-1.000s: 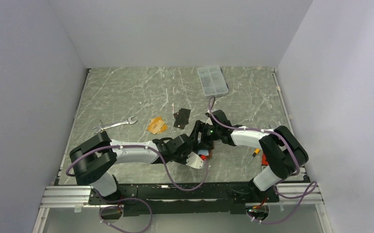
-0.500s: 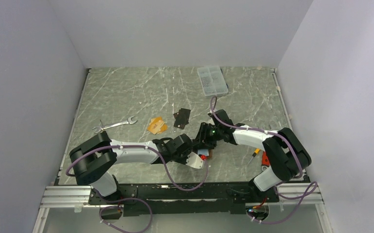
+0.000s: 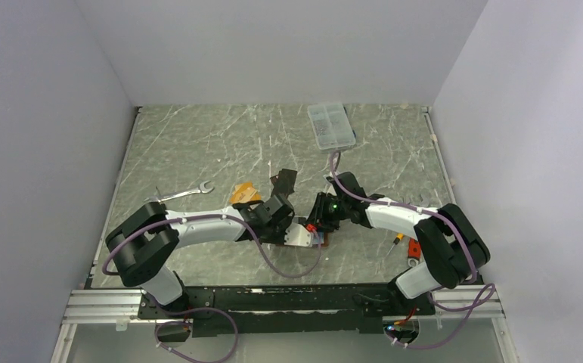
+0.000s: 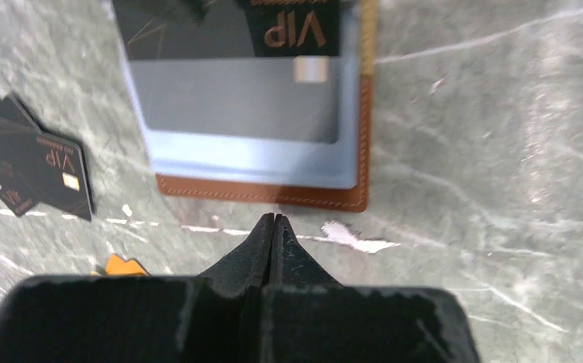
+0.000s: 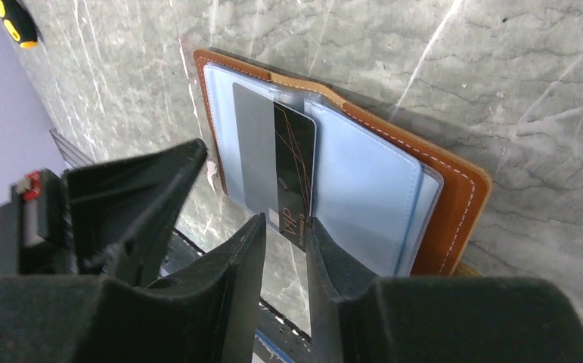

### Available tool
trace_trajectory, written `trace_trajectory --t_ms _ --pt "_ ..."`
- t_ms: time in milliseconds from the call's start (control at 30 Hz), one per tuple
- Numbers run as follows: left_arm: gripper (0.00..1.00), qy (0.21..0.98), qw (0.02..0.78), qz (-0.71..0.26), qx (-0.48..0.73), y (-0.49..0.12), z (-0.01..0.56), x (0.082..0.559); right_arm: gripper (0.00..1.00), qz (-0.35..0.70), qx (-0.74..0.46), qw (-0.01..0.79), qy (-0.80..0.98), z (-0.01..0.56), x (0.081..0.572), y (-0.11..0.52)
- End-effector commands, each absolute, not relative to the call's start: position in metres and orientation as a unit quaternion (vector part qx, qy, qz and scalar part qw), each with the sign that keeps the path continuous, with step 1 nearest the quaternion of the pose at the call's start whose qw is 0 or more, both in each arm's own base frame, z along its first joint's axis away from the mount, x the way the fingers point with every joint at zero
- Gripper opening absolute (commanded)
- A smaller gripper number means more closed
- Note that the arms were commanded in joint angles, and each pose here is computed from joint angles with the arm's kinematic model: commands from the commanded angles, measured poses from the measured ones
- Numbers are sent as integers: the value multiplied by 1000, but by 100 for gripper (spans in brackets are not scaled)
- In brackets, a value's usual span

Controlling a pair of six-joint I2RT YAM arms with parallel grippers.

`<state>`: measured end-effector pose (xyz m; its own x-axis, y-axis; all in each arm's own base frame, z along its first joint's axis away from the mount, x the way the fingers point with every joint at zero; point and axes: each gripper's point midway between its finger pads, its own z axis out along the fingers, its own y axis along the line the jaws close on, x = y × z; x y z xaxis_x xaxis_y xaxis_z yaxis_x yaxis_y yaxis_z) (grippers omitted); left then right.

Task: Put the credit cards into the card holder
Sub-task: Insert the credit card into the card holder.

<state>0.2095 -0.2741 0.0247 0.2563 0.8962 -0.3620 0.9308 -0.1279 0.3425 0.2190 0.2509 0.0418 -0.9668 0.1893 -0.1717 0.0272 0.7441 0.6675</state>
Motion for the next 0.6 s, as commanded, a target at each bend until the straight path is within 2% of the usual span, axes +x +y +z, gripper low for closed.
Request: trace_trajectory --t_ms 0,267,567 --pt "0 632 257 -68 728 -271 48 211 28 351 58 136 925 48 222 247" --pt "0 640 246 -77 724 -271 37 208 9 320 62 149 934 41 229 245" --pt "0 640 236 -61 729 -271 23 211 5 300 58 145 941 28 226 253"
